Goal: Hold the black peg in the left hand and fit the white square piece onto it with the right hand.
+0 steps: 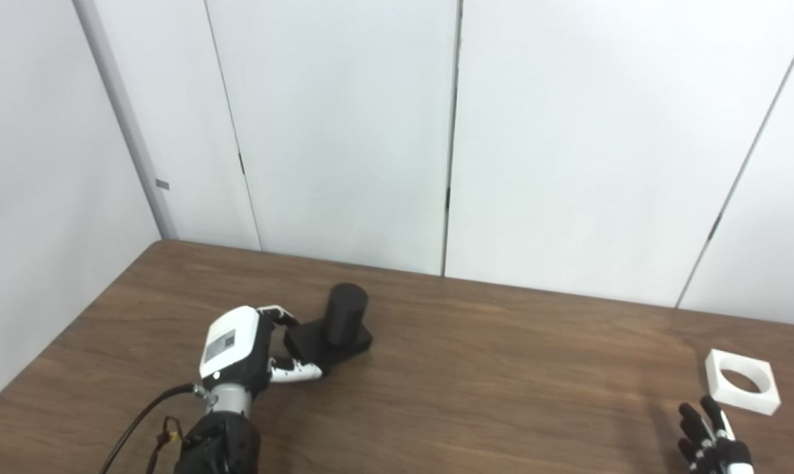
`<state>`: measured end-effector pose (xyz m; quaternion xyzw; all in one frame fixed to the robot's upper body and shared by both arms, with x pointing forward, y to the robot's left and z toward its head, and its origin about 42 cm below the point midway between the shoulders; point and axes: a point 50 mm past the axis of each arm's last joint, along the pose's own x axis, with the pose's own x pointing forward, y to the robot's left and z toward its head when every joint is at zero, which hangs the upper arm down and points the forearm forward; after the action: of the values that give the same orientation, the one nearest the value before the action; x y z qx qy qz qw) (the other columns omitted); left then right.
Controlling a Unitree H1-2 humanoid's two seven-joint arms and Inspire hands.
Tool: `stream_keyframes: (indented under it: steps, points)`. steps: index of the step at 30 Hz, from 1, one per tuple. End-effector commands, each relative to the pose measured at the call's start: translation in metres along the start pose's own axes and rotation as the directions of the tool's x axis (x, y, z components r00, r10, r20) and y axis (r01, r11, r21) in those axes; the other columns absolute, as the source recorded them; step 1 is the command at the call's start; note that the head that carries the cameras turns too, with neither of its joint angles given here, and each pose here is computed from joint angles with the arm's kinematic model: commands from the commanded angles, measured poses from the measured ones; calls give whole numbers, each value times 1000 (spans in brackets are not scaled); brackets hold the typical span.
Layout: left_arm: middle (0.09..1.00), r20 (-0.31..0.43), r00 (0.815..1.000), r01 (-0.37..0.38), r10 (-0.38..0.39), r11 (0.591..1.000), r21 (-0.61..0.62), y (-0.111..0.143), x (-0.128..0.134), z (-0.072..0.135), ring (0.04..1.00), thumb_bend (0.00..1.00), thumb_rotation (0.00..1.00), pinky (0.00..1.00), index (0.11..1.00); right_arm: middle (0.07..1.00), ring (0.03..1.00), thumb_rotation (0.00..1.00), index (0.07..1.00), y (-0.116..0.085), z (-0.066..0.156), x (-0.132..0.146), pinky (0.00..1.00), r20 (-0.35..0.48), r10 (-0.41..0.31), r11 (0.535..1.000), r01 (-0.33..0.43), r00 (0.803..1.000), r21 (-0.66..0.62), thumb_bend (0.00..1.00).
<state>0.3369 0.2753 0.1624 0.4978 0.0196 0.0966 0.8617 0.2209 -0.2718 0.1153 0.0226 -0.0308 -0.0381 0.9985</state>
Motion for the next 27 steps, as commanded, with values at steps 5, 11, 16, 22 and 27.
stream_keyframes:
  steps: [5,11,16,22,27]
  points:
    - [762,134,991,-16,17,1000,-8,14,-17,31,773,511,52,640,487,955,988,1000,1000,8,-5,-40,999,-51,-15,1000,15,999,17,516]
    - [769,222,973,76,-60,995,-65,11,-35,44,784,509,50,676,486,956,983,1000,1000,16,-1,-41,991,-67,-7,1000,8,998,18,501]
    - [761,270,958,122,-93,988,-91,9,-42,50,771,510,51,677,487,952,975,1000,1000,20,2,-43,960,-76,-20,1000,21,997,16,500]
    - [764,333,932,199,-143,970,-140,6,-56,59,773,510,48,669,487,945,978,1000,1000,25,6,-41,979,-82,-24,1000,25,996,17,515]
    - [764,367,913,249,-177,955,-159,-2,-68,63,792,510,46,705,486,935,971,1000,1000,27,7,-40,968,-78,-32,999,33,996,3,522]
